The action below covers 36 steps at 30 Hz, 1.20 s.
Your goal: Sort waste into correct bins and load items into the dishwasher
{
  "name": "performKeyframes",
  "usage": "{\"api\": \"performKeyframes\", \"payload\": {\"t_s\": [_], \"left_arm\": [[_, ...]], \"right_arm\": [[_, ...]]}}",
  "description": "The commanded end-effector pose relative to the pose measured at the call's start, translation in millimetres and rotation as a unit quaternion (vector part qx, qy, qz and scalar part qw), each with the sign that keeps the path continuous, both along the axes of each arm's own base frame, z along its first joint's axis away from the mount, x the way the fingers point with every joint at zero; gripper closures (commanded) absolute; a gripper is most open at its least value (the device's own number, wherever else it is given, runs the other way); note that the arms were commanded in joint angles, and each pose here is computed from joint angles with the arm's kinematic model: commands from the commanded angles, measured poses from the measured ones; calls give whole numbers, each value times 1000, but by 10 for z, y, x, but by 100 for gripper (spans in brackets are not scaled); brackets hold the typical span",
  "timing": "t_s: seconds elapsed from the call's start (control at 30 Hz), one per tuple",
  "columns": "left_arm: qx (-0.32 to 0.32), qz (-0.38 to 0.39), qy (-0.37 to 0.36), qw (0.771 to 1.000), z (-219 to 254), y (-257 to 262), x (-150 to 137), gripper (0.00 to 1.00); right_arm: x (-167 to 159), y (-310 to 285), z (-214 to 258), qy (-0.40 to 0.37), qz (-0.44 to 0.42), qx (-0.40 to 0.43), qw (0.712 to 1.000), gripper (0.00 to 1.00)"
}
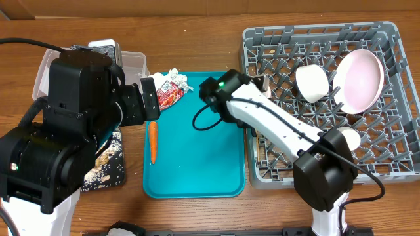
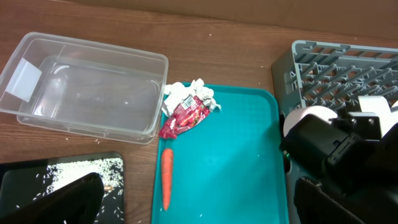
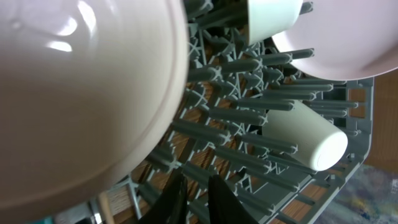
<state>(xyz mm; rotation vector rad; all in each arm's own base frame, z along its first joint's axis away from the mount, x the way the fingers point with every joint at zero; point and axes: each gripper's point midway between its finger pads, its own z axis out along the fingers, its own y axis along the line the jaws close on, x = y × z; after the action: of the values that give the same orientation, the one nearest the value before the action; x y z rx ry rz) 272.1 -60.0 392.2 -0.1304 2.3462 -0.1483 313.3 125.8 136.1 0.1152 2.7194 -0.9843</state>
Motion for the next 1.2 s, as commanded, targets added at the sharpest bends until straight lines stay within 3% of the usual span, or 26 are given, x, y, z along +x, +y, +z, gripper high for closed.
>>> {"api": "performKeyframes", "payload": {"t_s": [0.0,0.63,0.83,1.0,1.17], "left_arm": [[12,0,-6,1000,29,38,13,0],[13,0,-4,1000,21,41,5,0],[11,0,-8,1000,37,35,20,0],[7,0,-20,1000,79,19,68,0],[20,10,-6,1000,12,67,64,0]], "right_arm": [[31,-89,-26,2,-13,-5,1000,85],[353,-597,-145,-10,-100,43,994,84],[429,-694,242,-34,-80,57,995,84],[482,-622,853,-113,-65,121,984,77],[420,-563,1517,-201,-47,201,958,54]]}}
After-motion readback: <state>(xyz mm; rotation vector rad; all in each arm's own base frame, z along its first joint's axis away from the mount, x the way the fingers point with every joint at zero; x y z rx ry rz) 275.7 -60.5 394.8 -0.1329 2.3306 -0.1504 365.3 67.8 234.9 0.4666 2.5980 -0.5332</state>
